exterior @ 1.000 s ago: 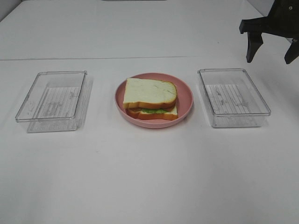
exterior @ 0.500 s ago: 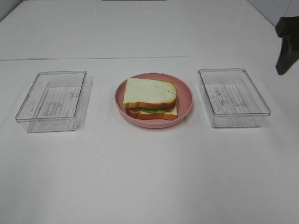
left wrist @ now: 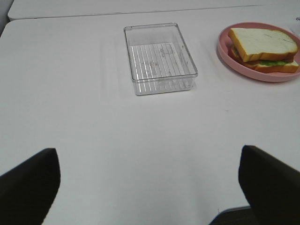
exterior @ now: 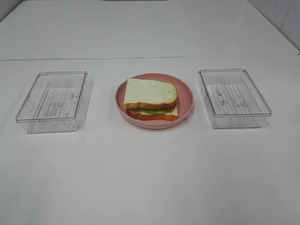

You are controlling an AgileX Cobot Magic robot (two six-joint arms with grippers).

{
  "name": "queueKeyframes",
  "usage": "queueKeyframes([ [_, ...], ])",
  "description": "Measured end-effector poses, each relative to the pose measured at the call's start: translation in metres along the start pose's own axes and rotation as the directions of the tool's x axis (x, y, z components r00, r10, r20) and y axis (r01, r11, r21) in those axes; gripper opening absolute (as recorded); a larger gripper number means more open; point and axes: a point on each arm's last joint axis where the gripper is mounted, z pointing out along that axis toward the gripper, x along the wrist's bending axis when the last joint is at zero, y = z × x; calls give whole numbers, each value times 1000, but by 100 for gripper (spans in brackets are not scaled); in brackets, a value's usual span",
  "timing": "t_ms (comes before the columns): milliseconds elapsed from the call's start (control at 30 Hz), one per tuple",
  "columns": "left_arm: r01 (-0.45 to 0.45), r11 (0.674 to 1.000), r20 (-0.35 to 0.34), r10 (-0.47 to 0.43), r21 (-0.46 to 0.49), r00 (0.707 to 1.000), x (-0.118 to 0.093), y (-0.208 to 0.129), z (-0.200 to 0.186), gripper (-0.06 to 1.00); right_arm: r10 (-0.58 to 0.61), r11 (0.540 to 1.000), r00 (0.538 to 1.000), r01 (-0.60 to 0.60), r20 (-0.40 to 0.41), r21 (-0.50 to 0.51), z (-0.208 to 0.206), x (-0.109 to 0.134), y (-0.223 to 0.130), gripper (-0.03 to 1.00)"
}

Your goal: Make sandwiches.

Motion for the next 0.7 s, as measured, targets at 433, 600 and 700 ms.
queueKeyframes([
  [433, 0, 1000, 0, 0, 0, 1000, 0, 0, 0, 97, -37, 957, 999, 32, -11, -287, -12, -12, -88, 77],
  [600, 0, 1000, 0, 0, 0, 1000, 0, 0, 0, 97, -60, 901, 998, 47, -15, -431, -24, -14, -106, 77],
  [700, 0, 1000, 0, 0, 0, 1000, 0, 0, 0, 97, -75, 890, 997, 65, -5, -452, -25, -15, -109, 77],
])
